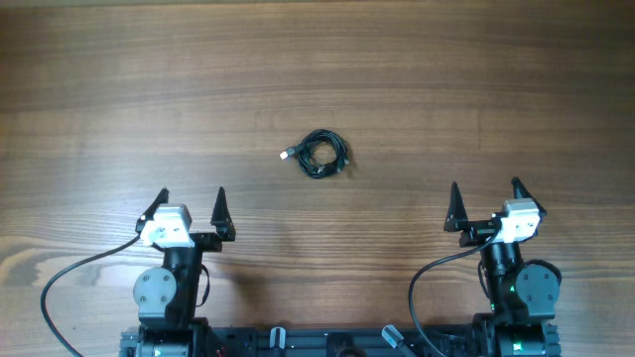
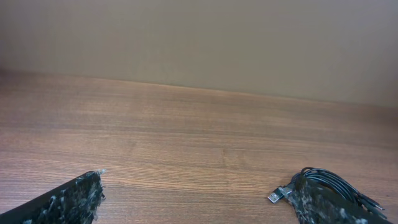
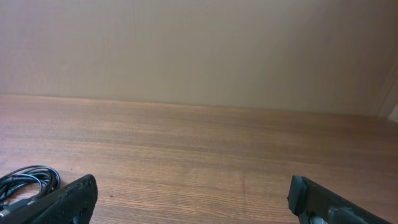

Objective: Untangle cables

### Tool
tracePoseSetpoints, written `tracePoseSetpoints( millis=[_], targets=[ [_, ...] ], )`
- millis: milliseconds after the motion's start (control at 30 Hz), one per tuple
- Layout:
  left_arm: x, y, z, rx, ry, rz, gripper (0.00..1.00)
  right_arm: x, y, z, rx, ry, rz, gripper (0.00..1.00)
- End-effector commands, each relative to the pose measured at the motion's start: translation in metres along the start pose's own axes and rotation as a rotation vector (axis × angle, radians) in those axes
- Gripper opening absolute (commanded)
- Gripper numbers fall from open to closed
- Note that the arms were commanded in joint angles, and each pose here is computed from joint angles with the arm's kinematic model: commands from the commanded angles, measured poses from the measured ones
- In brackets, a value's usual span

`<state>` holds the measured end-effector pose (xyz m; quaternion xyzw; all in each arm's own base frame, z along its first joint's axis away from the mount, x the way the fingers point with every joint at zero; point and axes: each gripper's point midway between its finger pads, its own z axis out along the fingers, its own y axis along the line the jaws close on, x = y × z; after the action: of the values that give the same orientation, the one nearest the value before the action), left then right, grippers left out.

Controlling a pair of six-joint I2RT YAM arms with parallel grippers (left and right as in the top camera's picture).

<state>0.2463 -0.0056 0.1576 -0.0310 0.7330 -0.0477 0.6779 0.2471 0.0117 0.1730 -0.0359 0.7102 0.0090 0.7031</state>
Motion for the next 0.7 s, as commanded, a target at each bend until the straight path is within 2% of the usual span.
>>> tracePoseSetpoints(
  millis=[0, 433, 467, 500, 533, 567, 600, 667],
  targets=[
    [0.002, -0.002, 0.0, 0.012, 0.005, -0.01, 1.0, -0.002, -0.001, 0.0, 0.004, -0.01, 0.012, 1.0],
    [0.001, -0.002, 0.0, 0.012, 0.001, -0.01, 1.0, -0.001, -0.001, 0.0, 0.004, -0.008, 0.013, 1.0],
    [-0.008, -0.01, 0.0, 0.055, -0.035, -0.04, 1.0, -0.001, -0.001, 0.0, 0.004, -0.008, 0.013, 1.0],
    [-0.013, -0.031, -0.003, 0.181, -0.04, -0.137, 1.0, -0.001, -0.001, 0.0, 0.004, -0.008, 0.012, 1.0],
    [-0.008, -0.081, -0.02, 0.483, 0.065, -0.351, 1.0, -0.001, -0.001, 0.0, 0.004, -0.008, 0.013, 1.0],
    [-0.002, -0.109, -0.039, 0.669, 0.172, -0.447, 1.0, -0.001, -0.001, 0.0, 0.004, -0.008, 0.012, 1.0],
    [-0.006, -0.123, -0.052, 0.774, 0.206, -0.48, 1.0, -0.001, -0.001, 0.0, 0.004, -0.008, 0.012, 1.0],
    [-0.038, -0.129, -0.06, 0.845, 0.084, -0.466, 1.0, -0.001, -0.001, 0.0, 0.004, -0.008, 0.012, 1.0]
  ],
)
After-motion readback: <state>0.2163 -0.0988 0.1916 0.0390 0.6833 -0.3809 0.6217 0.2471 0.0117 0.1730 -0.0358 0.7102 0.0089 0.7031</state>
